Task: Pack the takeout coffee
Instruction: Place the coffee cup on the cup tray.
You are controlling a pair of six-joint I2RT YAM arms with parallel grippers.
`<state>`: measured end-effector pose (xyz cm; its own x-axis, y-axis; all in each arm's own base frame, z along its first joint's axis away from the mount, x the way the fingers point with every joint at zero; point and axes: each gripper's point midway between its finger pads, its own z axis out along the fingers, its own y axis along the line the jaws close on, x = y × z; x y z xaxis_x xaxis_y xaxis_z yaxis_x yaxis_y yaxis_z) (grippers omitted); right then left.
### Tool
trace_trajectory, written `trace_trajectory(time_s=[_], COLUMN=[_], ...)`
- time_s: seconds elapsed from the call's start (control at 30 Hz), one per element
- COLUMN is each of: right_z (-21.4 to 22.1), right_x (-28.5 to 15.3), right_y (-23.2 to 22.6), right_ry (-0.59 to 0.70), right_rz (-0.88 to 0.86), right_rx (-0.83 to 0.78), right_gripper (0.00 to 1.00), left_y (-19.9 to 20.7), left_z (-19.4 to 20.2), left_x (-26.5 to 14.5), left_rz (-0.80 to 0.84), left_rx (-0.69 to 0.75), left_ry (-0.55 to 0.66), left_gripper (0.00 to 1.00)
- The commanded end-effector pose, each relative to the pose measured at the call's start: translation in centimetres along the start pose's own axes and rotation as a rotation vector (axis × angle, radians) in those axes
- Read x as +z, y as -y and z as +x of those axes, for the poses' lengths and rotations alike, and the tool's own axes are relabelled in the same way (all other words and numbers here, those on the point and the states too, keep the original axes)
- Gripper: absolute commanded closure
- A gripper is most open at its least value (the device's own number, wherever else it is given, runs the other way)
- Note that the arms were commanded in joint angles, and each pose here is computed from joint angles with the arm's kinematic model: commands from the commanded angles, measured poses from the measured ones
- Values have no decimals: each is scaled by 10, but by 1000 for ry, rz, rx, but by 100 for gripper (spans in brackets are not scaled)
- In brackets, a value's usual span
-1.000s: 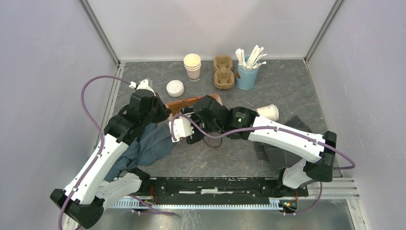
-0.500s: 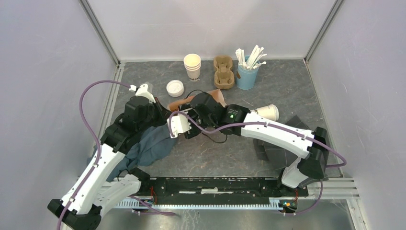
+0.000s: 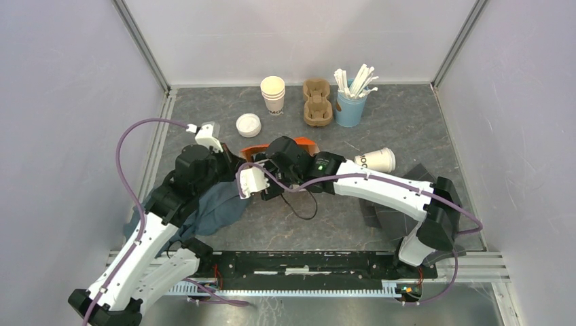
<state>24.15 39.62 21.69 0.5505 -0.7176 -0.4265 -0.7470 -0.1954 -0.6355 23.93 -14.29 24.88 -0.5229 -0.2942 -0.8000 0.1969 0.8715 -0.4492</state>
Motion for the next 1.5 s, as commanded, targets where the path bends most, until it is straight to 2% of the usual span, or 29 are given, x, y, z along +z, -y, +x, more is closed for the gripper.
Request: trace_trajectory(time_s=[0.0, 0.37, 0.53, 1.03, 1.47], right_z=[1, 26, 45, 22, 25], right_x=[0, 5, 4, 27, 46], right_y=[12, 9, 23, 36, 33], right_ry=[-3, -45, -82, 73, 101], right_rz=[72, 115, 155, 174, 158], right_rx=[44, 95, 98, 88, 100], right_gripper=[50, 50, 50, 51, 52], left_y=[5, -4, -7, 0, -2], left_z=[-11, 16, 22, 12, 11], left_x=[8, 12, 10, 9, 9], left_rz=[38, -20, -36, -19, -48], left_rx=[90, -14, -26, -32, -38], left_ry=[46, -71, -93, -79, -99], left_gripper=[98, 98, 98, 98, 98])
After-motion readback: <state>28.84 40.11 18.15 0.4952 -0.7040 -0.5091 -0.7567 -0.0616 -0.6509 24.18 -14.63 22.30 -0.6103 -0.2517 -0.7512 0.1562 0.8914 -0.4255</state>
